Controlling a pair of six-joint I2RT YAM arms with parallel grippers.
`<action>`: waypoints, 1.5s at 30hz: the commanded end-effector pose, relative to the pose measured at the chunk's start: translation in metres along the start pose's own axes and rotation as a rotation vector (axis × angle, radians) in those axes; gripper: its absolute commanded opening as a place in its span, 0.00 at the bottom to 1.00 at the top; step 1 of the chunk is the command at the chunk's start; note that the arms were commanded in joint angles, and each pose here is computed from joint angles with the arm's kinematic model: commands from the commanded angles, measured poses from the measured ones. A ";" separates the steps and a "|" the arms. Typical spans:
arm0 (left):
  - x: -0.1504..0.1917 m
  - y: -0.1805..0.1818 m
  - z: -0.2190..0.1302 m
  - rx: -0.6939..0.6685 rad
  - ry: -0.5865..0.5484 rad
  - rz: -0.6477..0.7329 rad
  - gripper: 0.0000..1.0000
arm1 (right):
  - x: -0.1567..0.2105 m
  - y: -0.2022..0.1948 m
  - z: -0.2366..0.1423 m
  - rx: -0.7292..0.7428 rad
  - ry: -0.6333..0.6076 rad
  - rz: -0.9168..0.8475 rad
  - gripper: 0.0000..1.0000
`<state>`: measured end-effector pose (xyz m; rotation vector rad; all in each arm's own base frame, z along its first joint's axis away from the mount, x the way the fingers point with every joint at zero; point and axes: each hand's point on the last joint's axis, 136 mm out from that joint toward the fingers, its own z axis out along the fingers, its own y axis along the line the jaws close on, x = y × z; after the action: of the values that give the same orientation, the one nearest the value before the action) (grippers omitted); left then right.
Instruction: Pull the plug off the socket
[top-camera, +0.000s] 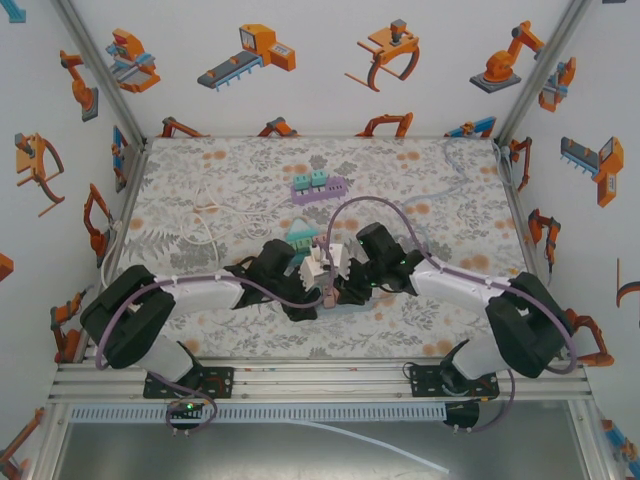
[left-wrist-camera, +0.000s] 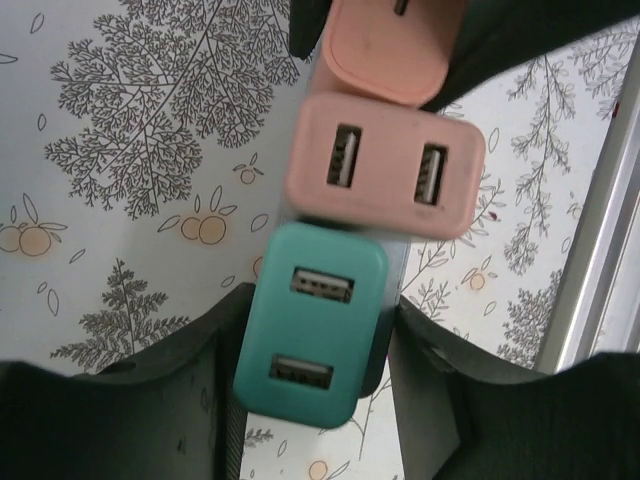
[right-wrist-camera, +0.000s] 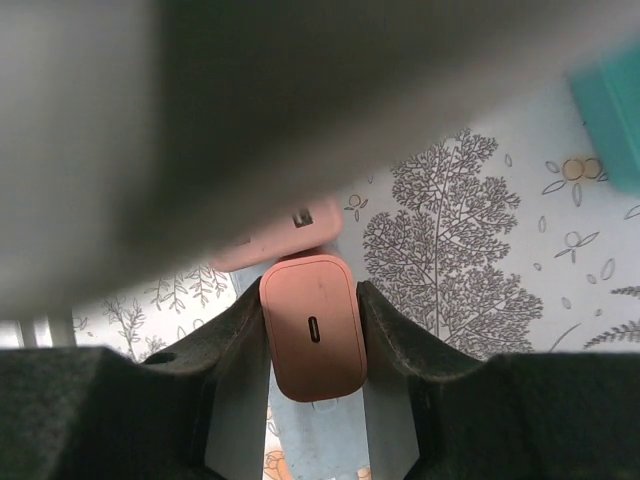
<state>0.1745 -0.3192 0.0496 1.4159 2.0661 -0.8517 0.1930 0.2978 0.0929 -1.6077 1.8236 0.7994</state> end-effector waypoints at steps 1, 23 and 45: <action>0.076 0.024 0.008 -0.177 0.289 -0.218 0.00 | -0.054 0.048 -0.004 -0.174 -0.203 -0.194 0.00; 0.088 0.031 0.013 -0.209 0.314 -0.213 0.00 | -0.071 0.040 -0.002 -0.227 -0.173 -0.052 0.00; 0.092 0.030 0.014 -0.206 0.313 -0.190 0.00 | -0.082 0.025 -0.040 -0.168 -0.367 -0.054 0.00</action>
<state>0.1783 -0.3283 0.0480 1.3577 2.1362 -0.8348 0.2051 0.2975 0.1129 -1.5439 1.7650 0.8514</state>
